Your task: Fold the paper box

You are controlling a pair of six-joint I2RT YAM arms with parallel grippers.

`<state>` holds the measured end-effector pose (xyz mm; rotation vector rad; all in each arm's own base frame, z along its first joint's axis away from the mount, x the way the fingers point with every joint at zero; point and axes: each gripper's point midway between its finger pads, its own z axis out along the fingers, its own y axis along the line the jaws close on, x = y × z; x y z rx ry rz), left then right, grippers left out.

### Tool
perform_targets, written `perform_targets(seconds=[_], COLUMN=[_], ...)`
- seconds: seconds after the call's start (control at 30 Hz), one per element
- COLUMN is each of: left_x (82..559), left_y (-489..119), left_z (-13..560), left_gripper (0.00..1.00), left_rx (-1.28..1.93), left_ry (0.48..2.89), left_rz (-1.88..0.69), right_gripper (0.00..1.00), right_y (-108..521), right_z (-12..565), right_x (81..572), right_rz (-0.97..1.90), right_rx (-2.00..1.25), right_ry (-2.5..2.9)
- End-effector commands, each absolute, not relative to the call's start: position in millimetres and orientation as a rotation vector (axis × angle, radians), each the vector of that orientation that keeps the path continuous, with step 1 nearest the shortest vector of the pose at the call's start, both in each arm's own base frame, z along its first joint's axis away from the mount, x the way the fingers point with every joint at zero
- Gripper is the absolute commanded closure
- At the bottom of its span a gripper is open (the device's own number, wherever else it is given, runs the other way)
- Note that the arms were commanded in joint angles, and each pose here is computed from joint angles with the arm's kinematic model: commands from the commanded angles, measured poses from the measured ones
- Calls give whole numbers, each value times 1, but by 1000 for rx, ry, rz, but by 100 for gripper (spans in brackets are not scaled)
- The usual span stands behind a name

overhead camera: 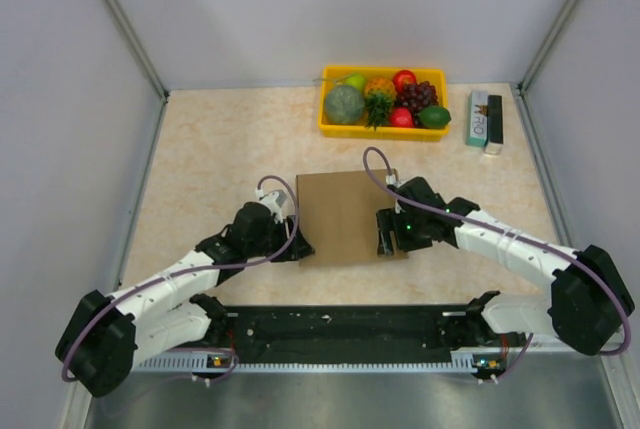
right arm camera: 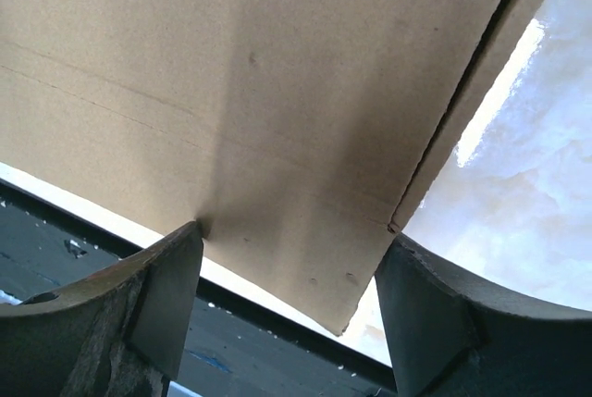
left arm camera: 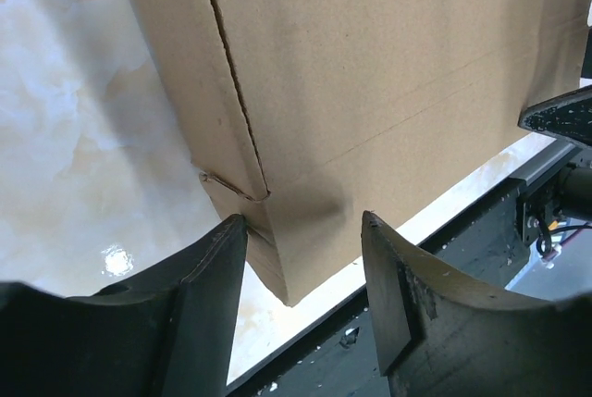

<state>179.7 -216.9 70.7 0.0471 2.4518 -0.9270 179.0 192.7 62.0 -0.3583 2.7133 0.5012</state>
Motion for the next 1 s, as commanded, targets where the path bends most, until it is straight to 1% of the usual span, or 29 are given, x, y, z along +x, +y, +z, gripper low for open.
perform_targets(seconds=[0.0,0.07,0.2,0.3,0.33,0.37,0.47,0.57,0.67,0.73,0.83,0.93,0.97], left_x=[181,182,182,184,184,185,185,184,185,191,194,199,202], left_y=[-237,-242,-247,-249,-248,-246,-238,-231,-220,-210,-199,-192,-190], left_z=[91,100,110,121,122,121,111,106,112,123,129,127,126], left_gripper=[42,40,38,35,34,30,27,25,20,15,11,11,14], left_rx=[68,70,66,59,59,55,50,63,91,109,123,106,92], left_ry=[2376,2351,2336,2309,2302,2303,2332,2347,2318,2255,2205,2206,2210], left_rz=[-1097,-1146,-1187,-1208,-1203,-1192,-1134,-1088,-1008,-949,-887,-862,-859], right_gripper=[30,32,38,39,37,32,22,16,11,9,7,7,9], right_y=[209,210,202,201,199,199,194,192,189,191,190,184,178], right_z=[92,96,92,89,89,87,83,84,89,96,101,100,99], right_x=[192,193,199,198,198,197,200,200,203,207,213,215,218], right_rz=[555,556,449,411,396,387,342,337,331,373,470,518,510], right_rx=[-380,-377,-360,-366,-365,-376,-374,-379,-381,-378,-367,-333,-311], right_ry=[2630,2626,2637,2654,2662,2670,2669,2660,2617,2557,2498,2497,2499])
